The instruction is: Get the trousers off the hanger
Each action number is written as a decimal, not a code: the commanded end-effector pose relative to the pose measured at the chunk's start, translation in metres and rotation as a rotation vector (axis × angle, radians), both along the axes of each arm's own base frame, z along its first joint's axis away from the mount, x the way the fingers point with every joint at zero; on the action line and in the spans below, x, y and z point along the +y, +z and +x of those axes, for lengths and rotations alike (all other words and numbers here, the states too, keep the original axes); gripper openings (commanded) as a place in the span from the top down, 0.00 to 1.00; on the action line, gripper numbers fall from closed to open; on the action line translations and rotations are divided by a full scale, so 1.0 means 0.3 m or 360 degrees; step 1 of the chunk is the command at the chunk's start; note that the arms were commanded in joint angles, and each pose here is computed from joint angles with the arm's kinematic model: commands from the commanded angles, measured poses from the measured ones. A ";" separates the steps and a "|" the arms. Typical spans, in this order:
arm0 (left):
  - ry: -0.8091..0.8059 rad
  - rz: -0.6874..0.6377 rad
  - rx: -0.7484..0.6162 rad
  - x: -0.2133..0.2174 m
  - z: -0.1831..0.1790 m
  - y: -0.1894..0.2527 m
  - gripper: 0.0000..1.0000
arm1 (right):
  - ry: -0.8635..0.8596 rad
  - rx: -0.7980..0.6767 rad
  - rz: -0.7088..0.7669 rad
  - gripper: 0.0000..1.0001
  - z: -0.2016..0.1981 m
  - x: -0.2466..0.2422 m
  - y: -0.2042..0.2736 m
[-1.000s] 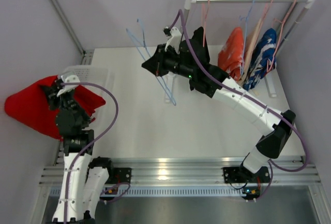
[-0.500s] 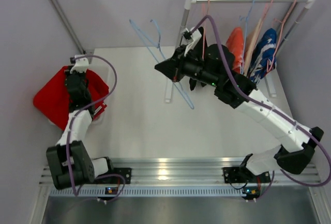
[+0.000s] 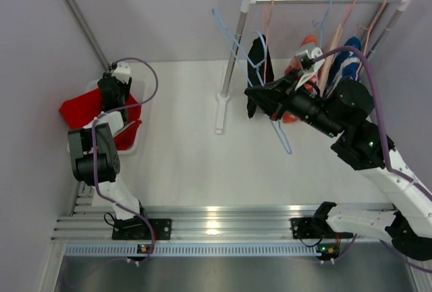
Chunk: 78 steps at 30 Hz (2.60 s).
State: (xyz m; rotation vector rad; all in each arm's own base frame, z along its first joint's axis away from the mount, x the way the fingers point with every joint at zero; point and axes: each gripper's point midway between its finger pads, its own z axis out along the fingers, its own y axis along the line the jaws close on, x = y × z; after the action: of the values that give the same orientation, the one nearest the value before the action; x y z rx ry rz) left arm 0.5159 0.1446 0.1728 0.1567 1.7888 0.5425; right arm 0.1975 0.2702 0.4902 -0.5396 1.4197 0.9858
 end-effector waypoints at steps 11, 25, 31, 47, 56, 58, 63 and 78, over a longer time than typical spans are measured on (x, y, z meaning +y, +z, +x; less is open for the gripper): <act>-0.0146 -0.0433 -0.0047 -0.100 -0.075 0.220 0.01 | -0.0334 0.0300 -0.0115 1.00 0.023 -0.199 -0.136; -0.0482 -0.0411 -0.0466 -0.325 -0.513 0.759 0.01 | -0.0465 0.0699 0.0059 1.00 0.104 -0.289 -0.237; -0.0557 -0.0472 -0.0515 -0.393 -0.656 0.781 0.01 | -0.0444 0.0655 0.0175 1.00 0.199 -0.270 -0.143; -0.0552 -0.0547 -0.0531 -0.416 -0.720 0.781 0.01 | -0.0613 0.0440 0.0440 1.00 0.625 -0.239 0.080; -0.0548 -0.0539 -0.0524 -0.413 -0.718 0.767 0.01 | -0.0960 0.0328 0.0492 1.00 0.710 -0.445 0.113; -0.0549 -0.0549 -0.0520 -0.414 -0.714 0.762 0.01 | -0.1007 0.0317 0.0474 1.00 0.719 -0.468 0.108; -0.0537 -0.0558 -0.0512 -0.409 -0.706 0.753 0.01 | -0.1075 0.0300 0.0462 1.00 0.722 -0.494 0.108; -0.0545 -0.0542 -0.0506 -0.412 -0.715 0.752 0.01 | -0.0655 0.0181 0.0133 1.00 0.707 -0.226 0.073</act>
State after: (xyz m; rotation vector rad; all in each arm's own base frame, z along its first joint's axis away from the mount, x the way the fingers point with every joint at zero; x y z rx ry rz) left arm 0.3038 0.0219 0.3888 0.1141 1.5109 0.0020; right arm 0.4193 0.1888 0.4658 0.0078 1.6523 0.7480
